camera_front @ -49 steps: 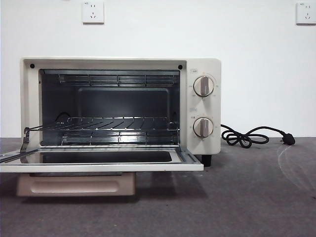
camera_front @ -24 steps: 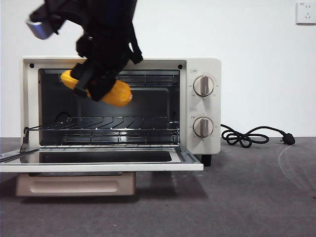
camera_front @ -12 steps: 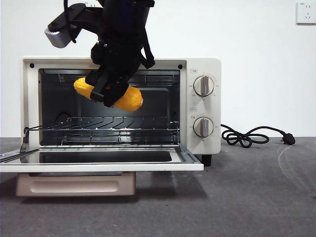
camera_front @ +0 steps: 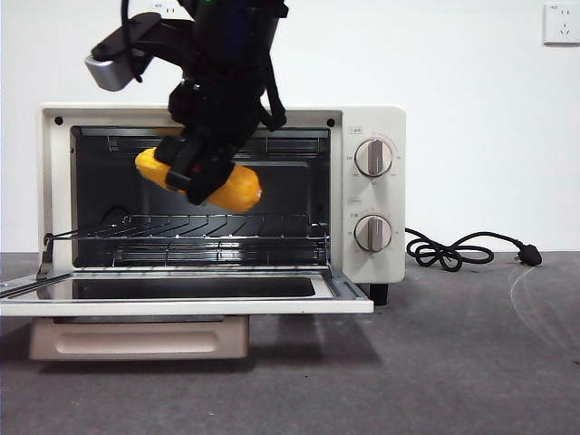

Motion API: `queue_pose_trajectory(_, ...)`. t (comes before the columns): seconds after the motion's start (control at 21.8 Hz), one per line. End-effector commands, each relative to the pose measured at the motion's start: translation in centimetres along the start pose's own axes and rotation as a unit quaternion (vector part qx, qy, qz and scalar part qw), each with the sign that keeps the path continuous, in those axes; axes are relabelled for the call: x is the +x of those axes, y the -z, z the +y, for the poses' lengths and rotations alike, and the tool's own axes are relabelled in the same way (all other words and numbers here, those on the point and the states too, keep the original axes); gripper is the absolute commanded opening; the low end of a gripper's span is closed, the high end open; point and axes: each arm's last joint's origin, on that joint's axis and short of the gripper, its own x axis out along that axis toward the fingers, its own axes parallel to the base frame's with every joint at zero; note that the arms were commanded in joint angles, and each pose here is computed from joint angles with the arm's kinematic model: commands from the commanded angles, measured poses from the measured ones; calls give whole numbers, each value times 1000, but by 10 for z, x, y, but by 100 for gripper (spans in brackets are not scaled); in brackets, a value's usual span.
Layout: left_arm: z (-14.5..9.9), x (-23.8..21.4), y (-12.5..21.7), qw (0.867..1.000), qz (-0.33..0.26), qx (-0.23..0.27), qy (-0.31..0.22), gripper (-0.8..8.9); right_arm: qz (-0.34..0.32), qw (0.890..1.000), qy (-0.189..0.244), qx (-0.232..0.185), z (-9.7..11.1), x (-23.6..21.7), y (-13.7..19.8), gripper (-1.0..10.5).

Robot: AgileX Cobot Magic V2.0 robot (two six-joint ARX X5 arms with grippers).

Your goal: Take the corn from the table,put the corn in the oven

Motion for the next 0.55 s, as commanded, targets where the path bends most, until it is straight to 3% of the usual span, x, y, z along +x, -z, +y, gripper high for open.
queue_pose_trajectory(0.05, 0, -1, 1, 1000, -2, 6, -1, -6, 3, 1000, -3, 10, 4, 6, 0, 323)
queue_pose_trajectory(0.55, 0, -1, 1, 1000, -2, 6, -1, -6, 11, 999, -14, 44, 9, 5, 0, 315)
